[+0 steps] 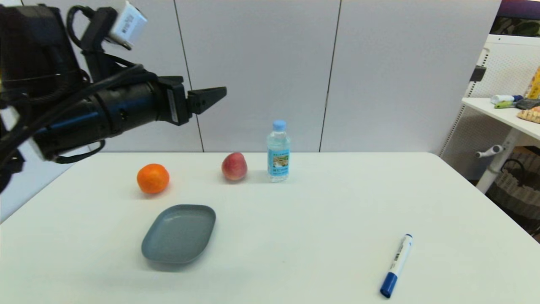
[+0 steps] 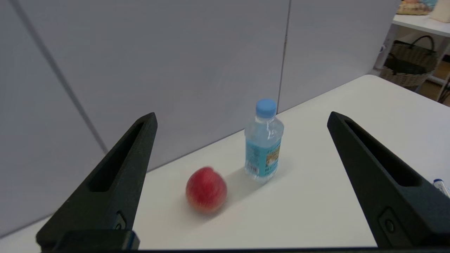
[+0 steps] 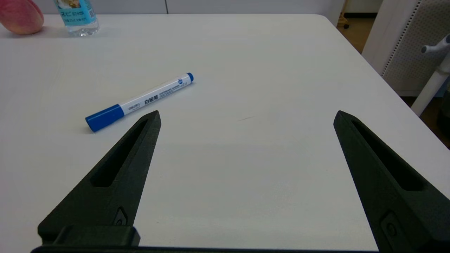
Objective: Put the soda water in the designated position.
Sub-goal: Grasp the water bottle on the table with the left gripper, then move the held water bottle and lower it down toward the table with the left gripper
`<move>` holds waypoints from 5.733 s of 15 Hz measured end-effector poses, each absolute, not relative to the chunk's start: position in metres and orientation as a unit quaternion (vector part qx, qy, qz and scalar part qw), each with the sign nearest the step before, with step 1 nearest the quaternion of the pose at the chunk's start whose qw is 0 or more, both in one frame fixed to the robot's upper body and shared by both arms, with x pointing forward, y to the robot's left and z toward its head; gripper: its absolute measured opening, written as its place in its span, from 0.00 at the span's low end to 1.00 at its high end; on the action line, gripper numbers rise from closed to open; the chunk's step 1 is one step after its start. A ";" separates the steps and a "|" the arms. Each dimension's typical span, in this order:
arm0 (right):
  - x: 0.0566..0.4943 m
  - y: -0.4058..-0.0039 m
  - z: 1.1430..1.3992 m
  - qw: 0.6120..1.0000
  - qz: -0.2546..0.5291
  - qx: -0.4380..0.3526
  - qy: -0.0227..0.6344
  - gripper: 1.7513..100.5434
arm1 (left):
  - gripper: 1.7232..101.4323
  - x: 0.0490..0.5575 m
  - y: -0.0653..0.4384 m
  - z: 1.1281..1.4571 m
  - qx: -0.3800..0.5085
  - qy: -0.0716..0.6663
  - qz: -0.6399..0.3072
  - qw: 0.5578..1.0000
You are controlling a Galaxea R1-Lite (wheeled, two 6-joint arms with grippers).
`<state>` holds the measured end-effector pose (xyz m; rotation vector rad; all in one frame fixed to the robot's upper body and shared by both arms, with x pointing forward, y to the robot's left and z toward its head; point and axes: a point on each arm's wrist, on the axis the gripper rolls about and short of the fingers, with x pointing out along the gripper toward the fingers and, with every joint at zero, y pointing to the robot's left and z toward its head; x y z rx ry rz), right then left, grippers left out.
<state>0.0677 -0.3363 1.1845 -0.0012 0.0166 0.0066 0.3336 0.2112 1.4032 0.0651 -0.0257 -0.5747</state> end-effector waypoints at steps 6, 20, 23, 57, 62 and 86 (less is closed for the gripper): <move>0.068 -0.336 1.184 1.000 0.004 -0.001 0.008 0.97 | 0.96 0.410 0.177 1.357 0.031 0.004 -0.392 0.919; 0.068 -0.336 1.184 1.000 0.003 -0.001 0.008 0.97 | 0.96 0.533 0.142 1.279 0.023 0.019 -0.496 0.868; 0.068 -0.336 1.184 1.000 0.003 0.000 0.009 0.97 | 0.96 0.540 0.139 1.261 0.022 0.033 -0.496 0.867; 0.068 -0.336 1.184 1.000 0.004 -0.001 0.009 0.97 | 0.72 0.559 0.091 1.216 0.019 0.036 -0.534 0.844; 0.068 -0.336 1.184 1.000 0.003 -0.001 0.009 0.97 | 0.47 0.559 0.090 1.215 0.021 0.035 -0.534 0.844; 0.068 -0.336 1.184 1.000 0.003 -0.001 0.009 0.97 | 0.47 0.418 0.267 1.382 0.063 -0.001 -0.332 0.941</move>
